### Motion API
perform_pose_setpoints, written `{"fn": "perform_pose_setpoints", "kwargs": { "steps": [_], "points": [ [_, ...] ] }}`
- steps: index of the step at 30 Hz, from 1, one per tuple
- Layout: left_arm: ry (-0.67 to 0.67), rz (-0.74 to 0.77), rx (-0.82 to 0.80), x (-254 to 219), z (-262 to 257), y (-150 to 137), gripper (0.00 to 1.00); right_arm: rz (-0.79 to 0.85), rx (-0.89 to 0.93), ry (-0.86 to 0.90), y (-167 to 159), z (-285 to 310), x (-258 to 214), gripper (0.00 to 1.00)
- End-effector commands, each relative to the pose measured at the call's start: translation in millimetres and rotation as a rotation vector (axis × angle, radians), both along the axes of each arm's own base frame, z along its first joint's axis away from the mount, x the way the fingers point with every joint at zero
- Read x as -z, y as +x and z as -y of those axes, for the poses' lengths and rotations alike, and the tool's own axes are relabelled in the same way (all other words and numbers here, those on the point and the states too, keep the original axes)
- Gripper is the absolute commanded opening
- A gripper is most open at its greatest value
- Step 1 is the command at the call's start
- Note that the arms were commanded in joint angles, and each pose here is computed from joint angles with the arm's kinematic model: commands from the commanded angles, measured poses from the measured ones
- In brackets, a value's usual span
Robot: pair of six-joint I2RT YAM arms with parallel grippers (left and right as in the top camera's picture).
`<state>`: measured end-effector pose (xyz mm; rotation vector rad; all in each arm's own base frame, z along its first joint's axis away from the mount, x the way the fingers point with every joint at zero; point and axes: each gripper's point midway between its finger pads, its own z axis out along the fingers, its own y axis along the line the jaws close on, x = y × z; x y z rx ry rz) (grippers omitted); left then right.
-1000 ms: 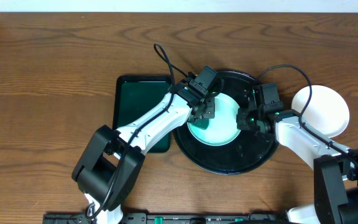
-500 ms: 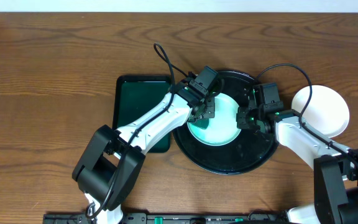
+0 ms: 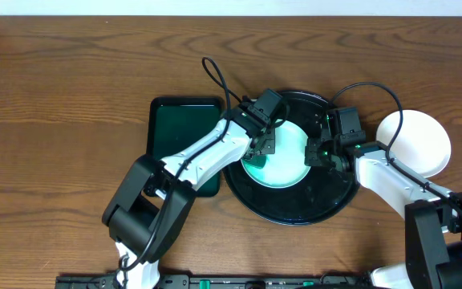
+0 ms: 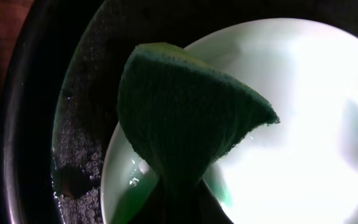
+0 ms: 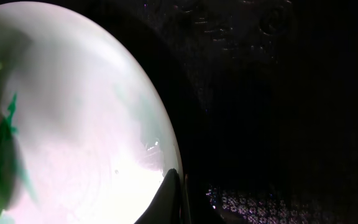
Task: Clean dirty plates on tray and stack at the side
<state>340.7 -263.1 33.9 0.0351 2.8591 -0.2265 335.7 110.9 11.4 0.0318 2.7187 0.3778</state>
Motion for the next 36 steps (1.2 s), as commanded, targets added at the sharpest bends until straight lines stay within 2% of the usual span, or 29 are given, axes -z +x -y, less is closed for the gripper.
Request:
{"fn": "perform_pose_setpoints", "kwargs": {
  "steps": [1, 13, 20, 27, 31, 36],
  "points": [
    [0.053, 0.018, -0.025, 7.2, -9.7, 5.2, 0.07, 0.002, -0.024, -0.012, 0.0, -2.2, 2.1, 0.01],
    [0.068, -0.136, 0.014, 58.9, -2.8, -19.6, 0.07, 0.001, -0.034, -0.017, -1.4, -2.0, 3.3, 0.01],
    [-0.131, -0.298, 0.078, 56.8, 31.8, -48.4, 0.07, 0.001, -0.034, -0.017, -1.5, -2.0, 3.5, 0.01],
    [-0.291, -0.393, 0.138, 44.3, 58.3, -65.3, 0.07, 0.001, -0.034, -0.017, -1.6, -2.1, 3.5, 0.01],
    [-0.339, -0.399, 0.155, 33.7, 67.2, -65.1, 0.07, 0.002, -0.034, -0.017, -1.2, -2.1, 3.3, 0.01],
    [-0.403, -0.295, 0.202, -3.6, 77.5, -52.2, 0.07, 0.003, -0.034, -0.016, -1.1, -2.2, 3.2, 0.01]
  ]
}}
